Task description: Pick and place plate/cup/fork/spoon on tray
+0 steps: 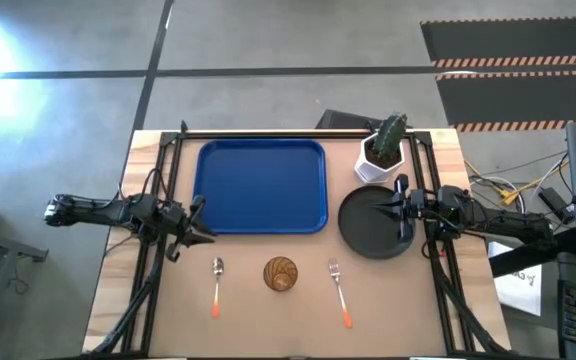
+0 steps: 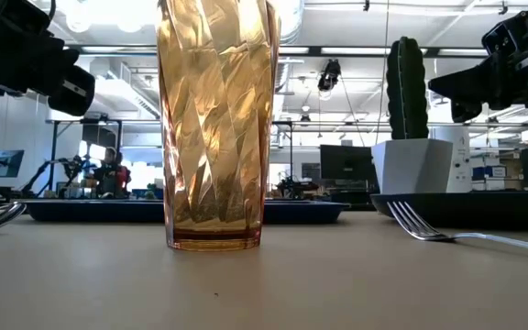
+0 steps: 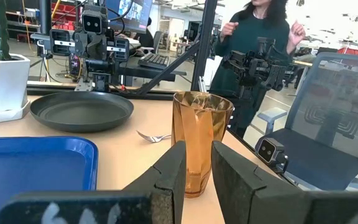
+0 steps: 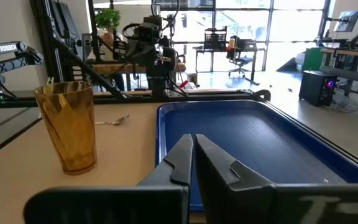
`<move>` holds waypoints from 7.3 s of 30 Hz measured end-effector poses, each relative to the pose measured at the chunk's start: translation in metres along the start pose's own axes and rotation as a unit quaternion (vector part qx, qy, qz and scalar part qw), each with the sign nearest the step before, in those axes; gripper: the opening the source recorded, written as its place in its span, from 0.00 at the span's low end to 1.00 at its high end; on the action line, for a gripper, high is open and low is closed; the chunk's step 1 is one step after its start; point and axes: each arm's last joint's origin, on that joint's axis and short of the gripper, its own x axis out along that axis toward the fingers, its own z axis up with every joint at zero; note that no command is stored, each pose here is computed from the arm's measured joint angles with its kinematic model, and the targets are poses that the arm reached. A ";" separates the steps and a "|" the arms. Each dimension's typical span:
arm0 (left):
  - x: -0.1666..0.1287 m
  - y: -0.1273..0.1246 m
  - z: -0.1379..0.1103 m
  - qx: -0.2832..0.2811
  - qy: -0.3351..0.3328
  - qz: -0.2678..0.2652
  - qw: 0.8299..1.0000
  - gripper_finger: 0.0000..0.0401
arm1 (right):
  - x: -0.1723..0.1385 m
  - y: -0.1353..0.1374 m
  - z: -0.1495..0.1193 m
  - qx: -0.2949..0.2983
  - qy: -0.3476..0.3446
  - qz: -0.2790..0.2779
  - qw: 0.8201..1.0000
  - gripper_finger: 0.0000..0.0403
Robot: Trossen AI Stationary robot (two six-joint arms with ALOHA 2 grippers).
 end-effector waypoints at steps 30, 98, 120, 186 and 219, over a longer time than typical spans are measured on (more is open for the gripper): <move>0.000 0.000 0.000 0.000 0.000 0.000 1.000 0.14 | 0.000 0.000 0.000 0.000 0.000 0.000 1.000 0.02; -0.027 -0.007 0.067 0.025 -0.388 0.085 0.917 0.14 | -0.001 -0.007 0.008 0.388 -0.089 -0.105 0.911 0.02; -0.024 -0.013 0.174 0.036 -0.128 0.304 0.943 0.43 | -0.002 -0.007 0.012 0.387 -0.108 -0.096 0.911 0.02; 0.149 -0.079 -0.004 -0.608 0.459 0.441 0.475 0.56 | -0.003 -0.004 0.021 0.335 -0.094 -0.047 0.936 0.02; 0.153 -0.071 -0.053 -0.603 0.448 0.497 0.434 0.56 | -0.003 -0.003 0.021 0.339 -0.088 -0.023 0.936 0.02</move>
